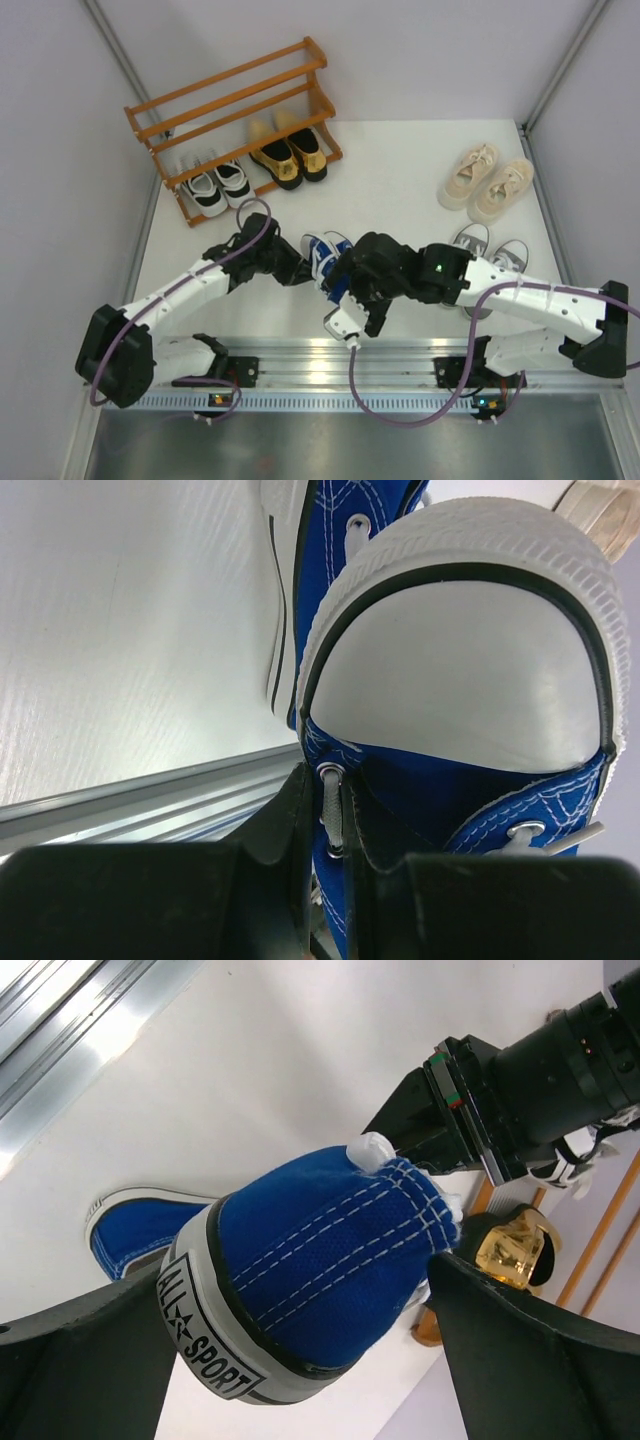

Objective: Place and organize the shoes onto the shoe shelf
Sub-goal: Pick up the shoe at the center of the board.

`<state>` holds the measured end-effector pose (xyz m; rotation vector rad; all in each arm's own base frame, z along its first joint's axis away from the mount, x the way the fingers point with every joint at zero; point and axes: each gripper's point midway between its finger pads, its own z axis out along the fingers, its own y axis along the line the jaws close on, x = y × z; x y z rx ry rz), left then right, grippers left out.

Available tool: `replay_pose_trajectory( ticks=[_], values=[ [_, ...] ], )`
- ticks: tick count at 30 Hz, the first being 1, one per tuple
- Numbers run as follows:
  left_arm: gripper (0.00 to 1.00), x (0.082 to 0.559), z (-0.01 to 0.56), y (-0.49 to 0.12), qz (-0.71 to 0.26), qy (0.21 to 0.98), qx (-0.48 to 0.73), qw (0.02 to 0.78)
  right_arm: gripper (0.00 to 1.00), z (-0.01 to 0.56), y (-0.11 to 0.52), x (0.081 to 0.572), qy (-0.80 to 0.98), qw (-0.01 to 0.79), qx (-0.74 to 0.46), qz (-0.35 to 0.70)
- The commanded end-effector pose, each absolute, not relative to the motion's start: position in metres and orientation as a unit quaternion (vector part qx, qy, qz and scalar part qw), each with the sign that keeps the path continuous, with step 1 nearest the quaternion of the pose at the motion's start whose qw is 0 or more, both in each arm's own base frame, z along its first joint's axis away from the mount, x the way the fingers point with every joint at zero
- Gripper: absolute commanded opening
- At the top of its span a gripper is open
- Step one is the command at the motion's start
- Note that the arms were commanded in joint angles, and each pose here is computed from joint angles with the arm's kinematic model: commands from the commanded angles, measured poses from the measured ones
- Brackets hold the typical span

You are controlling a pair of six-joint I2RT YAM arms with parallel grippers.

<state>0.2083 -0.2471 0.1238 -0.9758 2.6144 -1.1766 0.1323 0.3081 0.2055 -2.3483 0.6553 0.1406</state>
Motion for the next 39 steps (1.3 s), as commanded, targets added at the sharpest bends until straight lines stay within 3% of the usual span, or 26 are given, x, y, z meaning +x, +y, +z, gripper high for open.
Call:
replay_pose_trajectory(
  ticks=[1,5,8,9,15,18,22,23,24,29,33,39],
  values=[
    [0.00,0.206,0.162,-0.266,-0.442,0.854,-0.271,0.038,0.99,0.224,0.315,0.124,0.210,0.359,-0.908,0.045],
    [0.00,0.204,0.158,-0.266,-0.433,0.861,-0.264,0.028,0.92,0.225,0.319,0.116,0.196,0.353,-0.913,0.056],
    [0.00,0.204,0.162,-0.267,-0.438,0.861,-0.258,0.029,0.70,0.224,0.323,0.111,0.197,0.356,-0.911,0.065],
    [0.00,0.204,0.163,-0.267,-0.438,0.861,-0.258,0.030,0.58,0.226,0.323,0.111,0.201,0.360,-0.908,0.068],
    [0.00,0.203,0.169,-0.265,-0.445,0.857,-0.258,0.039,0.30,0.237,0.328,0.111,0.234,0.387,-0.888,0.084],
    [0.03,0.204,0.173,-0.265,-0.448,0.855,-0.257,0.045,0.21,0.238,0.328,0.111,0.247,0.391,-0.882,0.089],
    [0.23,0.205,0.188,-0.263,-0.463,0.850,-0.243,0.068,0.14,0.243,0.326,0.109,0.263,0.396,-0.873,0.107],
    [0.30,0.206,0.194,-0.263,-0.468,0.848,-0.238,0.077,0.13,0.245,0.325,0.111,0.269,0.398,-0.870,0.109],
    [0.45,0.207,0.198,-0.262,-0.471,0.847,-0.233,0.086,0.12,0.247,0.324,0.111,0.276,0.402,-0.865,0.115],
    [0.76,0.208,0.220,-0.253,-0.485,0.838,-0.205,0.146,0.06,0.259,0.318,0.119,0.308,0.418,-0.842,0.147],
    [0.80,0.205,0.230,-0.245,-0.485,0.837,-0.170,0.189,0.02,0.266,0.311,0.128,0.334,0.430,-0.823,0.161],
    [0.83,0.211,0.253,-0.206,-0.393,0.850,-0.053,0.346,0.00,0.281,0.301,0.153,0.380,0.455,-0.791,0.152]
  ],
)
